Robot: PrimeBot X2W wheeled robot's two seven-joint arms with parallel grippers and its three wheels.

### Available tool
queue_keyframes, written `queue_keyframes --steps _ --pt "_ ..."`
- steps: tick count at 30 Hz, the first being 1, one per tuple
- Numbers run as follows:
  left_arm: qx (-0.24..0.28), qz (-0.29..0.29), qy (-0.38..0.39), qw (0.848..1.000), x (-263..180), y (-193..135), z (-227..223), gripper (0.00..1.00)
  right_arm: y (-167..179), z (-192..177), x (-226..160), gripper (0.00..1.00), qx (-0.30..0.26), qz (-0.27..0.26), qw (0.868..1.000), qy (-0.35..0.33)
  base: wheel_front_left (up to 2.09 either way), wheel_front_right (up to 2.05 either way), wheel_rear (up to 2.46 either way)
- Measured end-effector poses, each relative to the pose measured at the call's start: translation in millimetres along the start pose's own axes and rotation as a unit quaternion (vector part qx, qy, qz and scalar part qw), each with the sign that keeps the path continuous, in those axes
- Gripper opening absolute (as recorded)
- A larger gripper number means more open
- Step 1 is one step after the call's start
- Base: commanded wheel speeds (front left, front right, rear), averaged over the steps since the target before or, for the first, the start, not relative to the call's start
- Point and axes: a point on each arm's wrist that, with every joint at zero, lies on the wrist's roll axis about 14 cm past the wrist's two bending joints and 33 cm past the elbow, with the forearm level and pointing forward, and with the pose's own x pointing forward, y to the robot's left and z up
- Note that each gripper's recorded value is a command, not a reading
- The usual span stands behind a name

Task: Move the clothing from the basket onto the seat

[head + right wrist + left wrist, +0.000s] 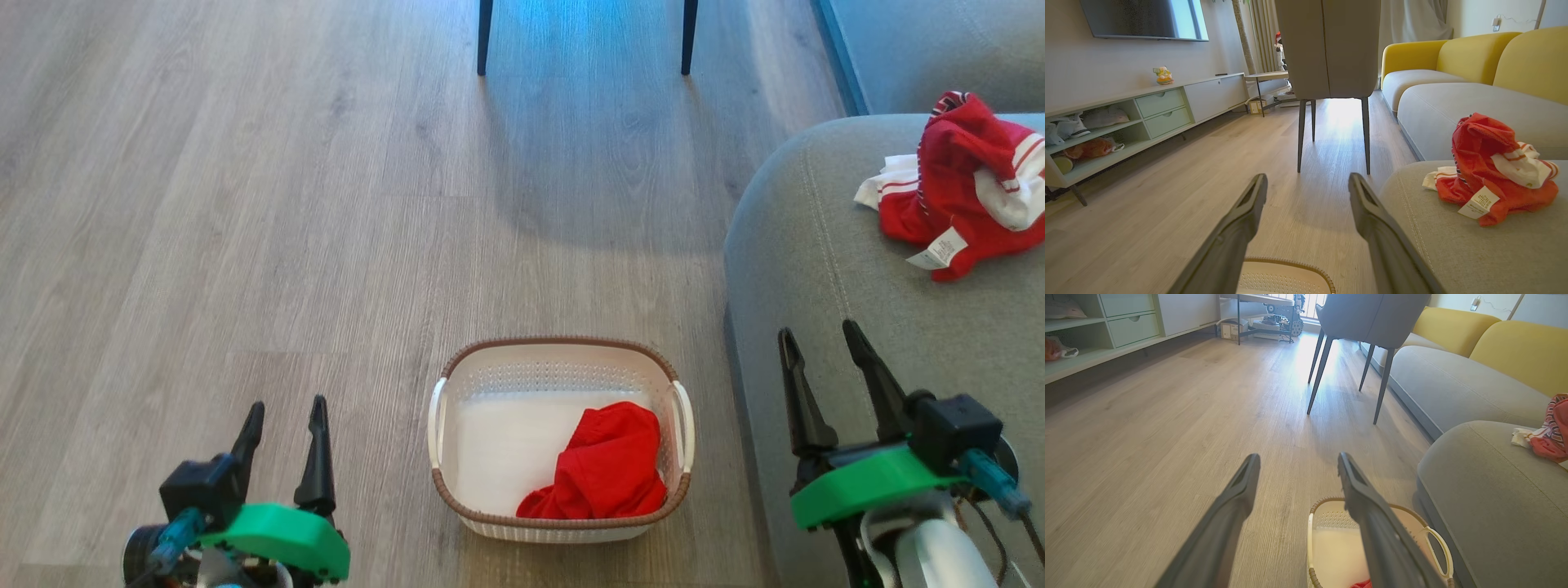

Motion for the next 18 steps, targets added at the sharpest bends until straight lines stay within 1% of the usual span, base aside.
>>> queue_keyframes --steps 8,18 --pt "-0.001 0.009 0.002 1.0 -5 6 -2 1.0 -12 -5 -14 1.0 0.005 -0.021 1.0 0.006 0.0 0.0 0.0" --pt "0.006 0.017 -0.002 1.0 -9 12 0 1.0 -11 -4 -17 1.0 0.005 -0.021 1.0 0.005 0.0 0.0 0.0"
